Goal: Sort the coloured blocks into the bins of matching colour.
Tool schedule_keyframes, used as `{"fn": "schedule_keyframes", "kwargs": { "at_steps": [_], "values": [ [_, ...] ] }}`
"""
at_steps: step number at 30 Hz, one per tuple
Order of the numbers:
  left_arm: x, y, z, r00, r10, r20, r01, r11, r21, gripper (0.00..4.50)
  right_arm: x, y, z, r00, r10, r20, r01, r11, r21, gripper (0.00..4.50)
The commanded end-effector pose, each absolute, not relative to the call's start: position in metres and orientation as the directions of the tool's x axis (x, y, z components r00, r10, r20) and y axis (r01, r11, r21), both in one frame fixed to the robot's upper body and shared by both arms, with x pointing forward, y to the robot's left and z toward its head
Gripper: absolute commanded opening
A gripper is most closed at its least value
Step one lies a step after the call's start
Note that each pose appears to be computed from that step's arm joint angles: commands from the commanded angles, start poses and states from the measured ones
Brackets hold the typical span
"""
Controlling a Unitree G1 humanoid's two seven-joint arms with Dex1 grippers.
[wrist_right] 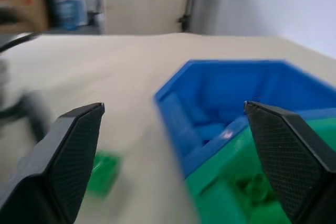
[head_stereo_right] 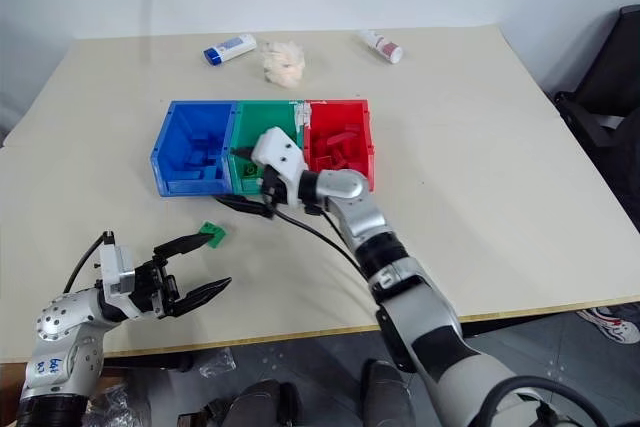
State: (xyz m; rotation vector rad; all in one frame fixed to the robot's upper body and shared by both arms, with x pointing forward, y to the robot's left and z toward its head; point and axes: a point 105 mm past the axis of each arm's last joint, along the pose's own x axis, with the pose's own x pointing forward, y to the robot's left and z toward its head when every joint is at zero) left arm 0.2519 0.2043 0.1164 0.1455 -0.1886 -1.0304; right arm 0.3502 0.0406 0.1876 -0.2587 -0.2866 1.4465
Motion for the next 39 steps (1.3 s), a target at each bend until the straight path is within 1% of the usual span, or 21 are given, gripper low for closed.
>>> {"fn": "schedule_keyframes", "kwargs": {
  "at_steps": [1,4,7,9,11,12,14,16,17,20,23,25,29,33,36,39],
  "values": [
    [0.254,0.213,0.123,0.533,-0.841,0.094,0.814,0.54,0.215,4.5,0.335,0.014,0.192,0.038,0.999,0.016,-0.936,0.041,-0.35,4.45],
    [0.254,0.224,0.124,0.595,-0.8,0.08,0.774,0.597,0.211,4.5,0.329,-0.026,0.178,0.054,0.996,-0.066,-0.948,0.03,-0.317,4.45],
    [0.248,0.238,0.125,0.652,-0.756,0.057,0.731,0.647,0.216,4.5,0.32,-0.058,0.169,0.05,0.99,-0.13,-0.961,0.012,-0.277,4.45],
    [0.24,0.263,0.123,0.761,-0.649,0.025,0.628,0.745,0.224,4.5,0.319,-0.088,0.159,0.077,0.978,-0.192,-0.97,0.029,-0.241,4.45],
    [0.231,0.283,0.12,0.839,-0.544,-0.023,0.528,0.802,0.278,4.5,0.316,-0.109,0.152,0.089,0.967,-0.237,-0.976,0.037,-0.215,4.45],
    [0.225,0.29,0.118,0.86,-0.509,-0.039,0.499,0.823,0.272,4.5,0.316,-0.117,0.151,0.1,0.965,-0.242,-0.978,0.05,-0.203,4.45],
    [0.217,0.296,0.119,0.882,-0.471,-0.035,0.463,0.847,0.26,4.5,0.317,-0.124,0.152,0.116,0.964,-0.237,-0.98,0.072,-0.188,4.45],
    [0.193,0.302,0.122,0.898,-0.439,-0.029,0.431,0.865,0.255,4.5,0.32,-0.137,0.151,0.143,0.958,-0.248,-0.979,0.099,-0.179,4.45],
    [0.186,0.305,0.122,0.905,-0.425,-0.035,0.419,0.872,0.252,4.5,0.321,-0.14,0.151,0.15,0.956,-0.252,-0.978,0.107,-0.177,4.45],
    [0.16,0.306,0.117,0.9,-0.428,-0.085,0.436,0.874,0.215,4.5,0.323,-0.142,0.153,0.155,0.958,-0.243,-0.978,0.114,-0.174,4.45],
    [0.153,0.301,0.113,0.878,-0.458,-0.139,0.478,0.855,0.199,4.5,0.326,-0.139,0.154,0.153,0.96,-0.236,-0.978,0.112,-0.178,4.45],
    [0.158,0.297,0.113,0.873,-0.465,-0.144,0.486,0.852,0.195,4.5,0.328,-0.136,0.155,0.15,0.962,-0.229,-0.977,0.108,-0.185,4.45],
    [0.181,0.282,0.114,0.857,-0.501,-0.118,0.515,0.836,0.189,4.5,0.33,-0.128,0.159,0.139,0.968,-0.208,-0.975,0.097,-0.202,4.45],
    [0.225,0.259,0.112,0.835,-0.547,-0.061,0.549,0.819,0.166,4.5,0.324,-0.117,0.166,0.119,0.978,-0.174,-0.971,0.078,-0.226,4.45],
    [0.248,0.245,0.108,0.806,-0.589,-0.056,0.59,0.793,0.152,4.5,0.32,-0.111,0.169,0.112,0.982,-0.152,-0.97,0.075,-0.23,4.45],
    [0.276,0.232,0.102,0.766,-0.64,-0.053,0.639,0.752,0.164,4.5,0.316,-0.111,0.172,0.132,0.982,-0.134,-0.966,0.098,-0.239,4.45]
  ]
}}
